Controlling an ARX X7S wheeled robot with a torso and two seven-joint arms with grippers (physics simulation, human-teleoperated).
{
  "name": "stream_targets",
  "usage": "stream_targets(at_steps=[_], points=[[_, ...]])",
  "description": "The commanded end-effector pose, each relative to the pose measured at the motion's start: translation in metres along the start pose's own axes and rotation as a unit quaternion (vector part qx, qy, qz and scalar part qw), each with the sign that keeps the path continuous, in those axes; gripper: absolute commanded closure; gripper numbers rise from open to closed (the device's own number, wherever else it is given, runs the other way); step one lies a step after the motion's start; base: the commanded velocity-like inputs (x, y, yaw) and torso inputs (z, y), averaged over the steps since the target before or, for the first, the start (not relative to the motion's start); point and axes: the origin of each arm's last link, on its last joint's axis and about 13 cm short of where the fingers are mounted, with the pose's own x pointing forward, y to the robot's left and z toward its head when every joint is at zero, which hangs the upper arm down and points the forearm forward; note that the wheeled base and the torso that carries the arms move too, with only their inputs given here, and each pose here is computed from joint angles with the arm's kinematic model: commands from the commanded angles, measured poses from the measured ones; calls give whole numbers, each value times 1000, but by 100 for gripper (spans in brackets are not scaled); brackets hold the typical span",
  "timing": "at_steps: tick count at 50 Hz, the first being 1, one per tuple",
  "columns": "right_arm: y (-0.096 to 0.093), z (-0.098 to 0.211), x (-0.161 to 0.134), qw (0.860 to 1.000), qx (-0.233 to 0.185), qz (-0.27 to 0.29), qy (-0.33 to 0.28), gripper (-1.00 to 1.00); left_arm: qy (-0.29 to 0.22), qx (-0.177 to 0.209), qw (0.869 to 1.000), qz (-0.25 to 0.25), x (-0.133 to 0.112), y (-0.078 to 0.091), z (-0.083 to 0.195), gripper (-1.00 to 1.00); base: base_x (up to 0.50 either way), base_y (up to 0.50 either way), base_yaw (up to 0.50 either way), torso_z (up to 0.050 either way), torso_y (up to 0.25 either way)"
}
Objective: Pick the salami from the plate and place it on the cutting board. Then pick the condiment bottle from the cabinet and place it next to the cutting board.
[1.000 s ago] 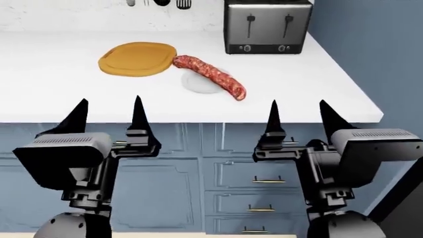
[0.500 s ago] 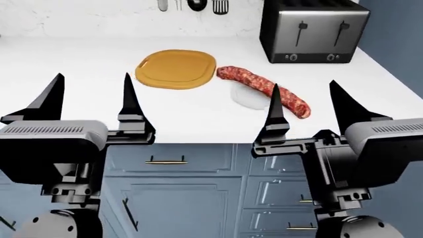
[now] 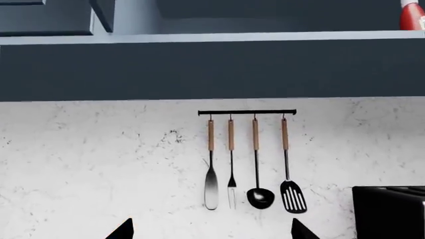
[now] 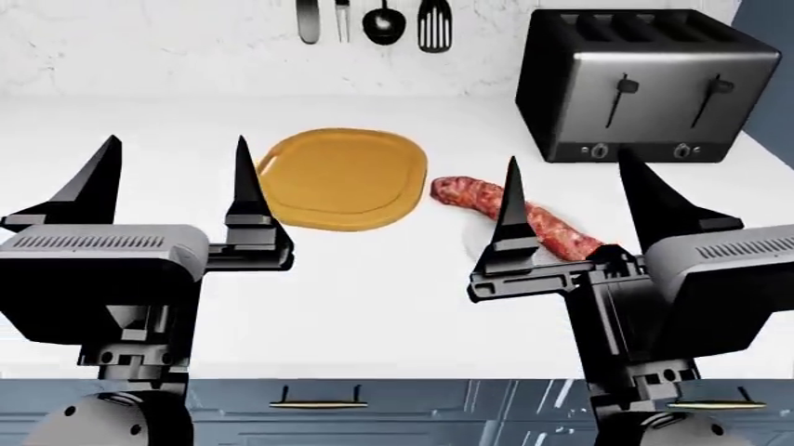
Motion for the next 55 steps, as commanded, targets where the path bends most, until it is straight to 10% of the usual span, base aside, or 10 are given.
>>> stream_targets(at_steps=[1, 12, 17, 23, 25, 42, 55], points=[[1, 0, 0, 1000, -3, 1, -1, -100, 0, -1, 1000, -1, 0, 0, 0, -100, 500, 223, 0, 0, 0], [-3, 3, 0, 999, 30, 9, 11, -100, 2, -3, 1000, -3, 0, 0, 0, -100, 500, 163, 0, 0, 1], [-16, 50, 22, 996, 51, 56, 45, -100, 0, -5, 1000, -6, -1, -1, 2, -100, 100, -12, 0, 0, 0], [-29, 93, 52, 981, -81, 42, 169, -100, 1, -7, 1000, -6, -1, 0, 2, -100, 0, 0, 0, 0, 0], [-32, 114, 50, 969, -91, 123, 196, -100, 1, -7, 1000, -8, -1, 0, 2, -100, 0, 0, 0, 0, 0], [-83, 178, 71, 897, -196, 198, 342, -100, -4, -7, 1000, -12, -1, 0, 4, -100, 0, 0, 0, 0, 0], [-113, 154, 50, 889, -89, 197, 404, -100, -9, -9, 1000, -7, -1, 3, 8, -100, 0, 0, 0, 0, 0]])
